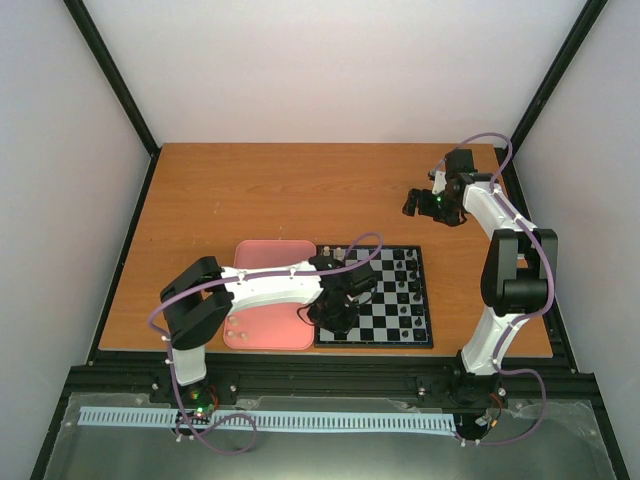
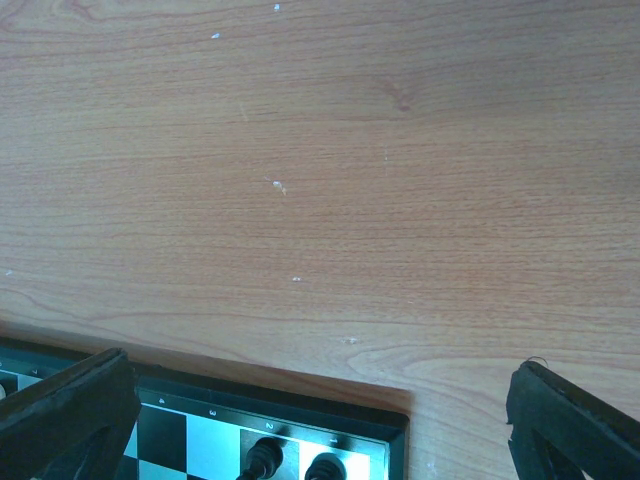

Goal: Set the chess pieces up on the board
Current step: Adjust the chess piece on the chessboard.

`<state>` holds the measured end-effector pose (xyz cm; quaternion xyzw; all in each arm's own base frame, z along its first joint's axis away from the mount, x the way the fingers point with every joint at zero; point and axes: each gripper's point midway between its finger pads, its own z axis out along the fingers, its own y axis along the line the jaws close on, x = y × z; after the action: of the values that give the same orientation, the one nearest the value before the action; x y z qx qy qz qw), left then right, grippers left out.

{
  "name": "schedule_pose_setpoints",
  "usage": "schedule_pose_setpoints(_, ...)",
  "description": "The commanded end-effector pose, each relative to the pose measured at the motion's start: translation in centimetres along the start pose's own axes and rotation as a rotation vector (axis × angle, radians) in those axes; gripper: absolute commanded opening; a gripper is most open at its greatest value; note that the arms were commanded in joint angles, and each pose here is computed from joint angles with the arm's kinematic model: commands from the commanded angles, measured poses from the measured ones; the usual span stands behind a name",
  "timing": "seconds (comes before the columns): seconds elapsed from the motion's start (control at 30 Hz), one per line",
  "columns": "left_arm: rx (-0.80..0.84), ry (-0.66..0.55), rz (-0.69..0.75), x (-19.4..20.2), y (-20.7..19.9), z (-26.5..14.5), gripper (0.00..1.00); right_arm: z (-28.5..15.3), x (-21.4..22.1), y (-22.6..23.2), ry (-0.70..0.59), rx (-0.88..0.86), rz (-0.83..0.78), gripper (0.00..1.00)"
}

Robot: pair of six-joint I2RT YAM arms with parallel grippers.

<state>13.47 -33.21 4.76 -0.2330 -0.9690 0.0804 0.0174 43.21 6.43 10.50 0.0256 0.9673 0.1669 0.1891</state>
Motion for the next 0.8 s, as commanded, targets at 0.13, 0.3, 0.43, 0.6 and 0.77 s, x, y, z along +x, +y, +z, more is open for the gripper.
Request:
schedule_pose_setpoints(0.13,-0.019,-0.023,-0.041,-0.6,0.4,0.1,0.01,0.2,-0.3,0.0,-0.007,-0.004,-0.004,1.00)
schedule_pose_setpoints(0.3,-0.023,-0.028,-0.060,-0.7,0.8,0.1,0.01,0.1,-0.4,0.1,-0.011,-0.005,-0.005,1.00)
schedule_pose_setpoints(0.43,-0.017,-0.030,-0.060,-0.7,0.8,0.1,0.01,-0.1,-0.5,0.1,-0.018,-0.004,-0.004,1.00)
schedule_pose_setpoints(0.6,-0.012,-0.043,-0.057,-0.9,0.7,-0.3,0.01,-0.1,-0.3,0.3,-0.018,-0.012,-0.005,1.00)
schedule_pose_setpoints(0.77,0.010,-0.042,-0.049,-0.8,0.3,-0.9,0.01,-0.8,-0.5,0.5,-0.034,-0.013,-0.007,1.00)
